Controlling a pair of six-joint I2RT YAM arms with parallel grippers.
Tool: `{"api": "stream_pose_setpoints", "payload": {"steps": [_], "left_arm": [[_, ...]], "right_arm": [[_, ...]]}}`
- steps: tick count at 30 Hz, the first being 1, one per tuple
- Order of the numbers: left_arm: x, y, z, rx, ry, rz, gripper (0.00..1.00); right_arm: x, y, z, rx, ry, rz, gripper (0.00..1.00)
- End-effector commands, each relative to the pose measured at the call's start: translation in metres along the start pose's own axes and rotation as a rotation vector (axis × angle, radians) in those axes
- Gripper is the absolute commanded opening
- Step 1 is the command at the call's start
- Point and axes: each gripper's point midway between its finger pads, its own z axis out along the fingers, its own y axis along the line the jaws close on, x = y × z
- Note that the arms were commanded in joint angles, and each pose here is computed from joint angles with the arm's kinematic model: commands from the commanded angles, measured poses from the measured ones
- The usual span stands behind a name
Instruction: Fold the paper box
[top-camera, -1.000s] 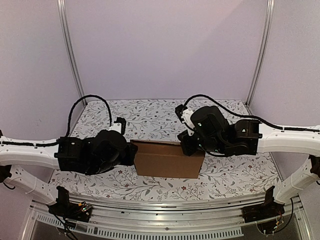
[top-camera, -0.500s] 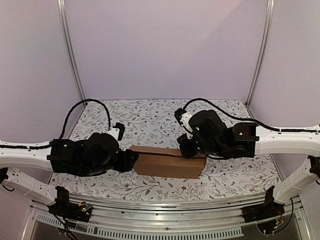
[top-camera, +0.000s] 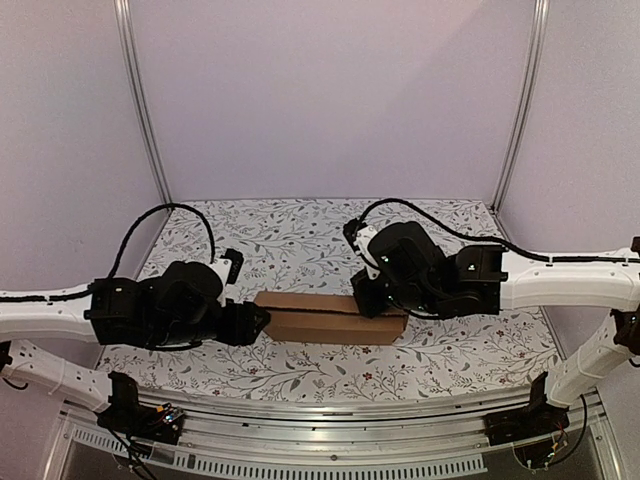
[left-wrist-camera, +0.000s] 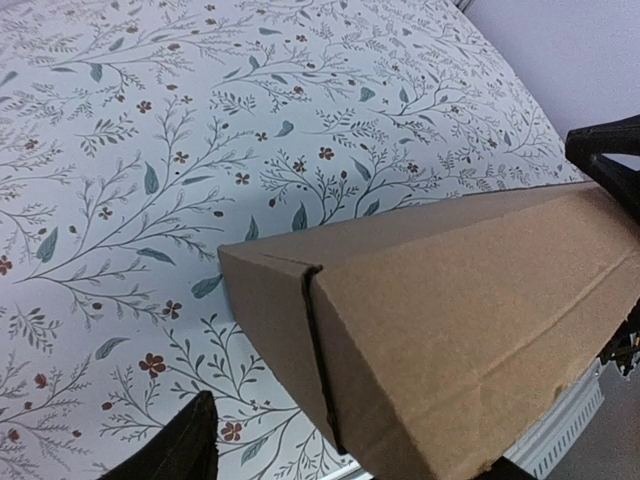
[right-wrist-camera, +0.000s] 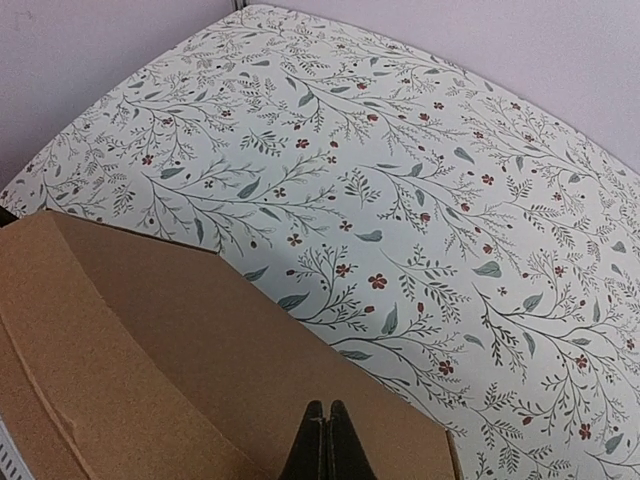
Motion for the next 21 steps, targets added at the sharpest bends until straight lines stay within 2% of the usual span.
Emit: {"api": "stream_pose_setpoints", "payload": {"steps": [1, 7, 13, 17, 21], "left_arm": [[-0.002, -0.008, 0.007, 0.024, 0.021, 0.021, 0.65], [-0.009, -0.007, 0.013, 0.022, 0.023, 0.012, 0.63], [-0.019, -0.007, 0.017, 0.041, -0.001, -0.014, 0.45], [-0.027, -0.009, 0.017, 0.051, -0.019, -0.018, 0.4], [-0.034, -0.012, 0.018, 0.056, -0.024, -0.012, 0.39]], "right_arm": [[-0.003, -0.011, 0.004, 0.063, 0.02, -0.041, 0.0], [-0.018, -0.02, 0.008, 0.073, 0.009, -0.027, 0.0], [-0.032, -0.021, 0.004, 0.064, -0.005, -0.039, 0.0], [-0.037, -0.02, 0.0, 0.052, -0.013, -0.035, 0.0], [-0.042, -0.018, -0.007, 0.03, -0.021, -0.027, 0.0]]}}
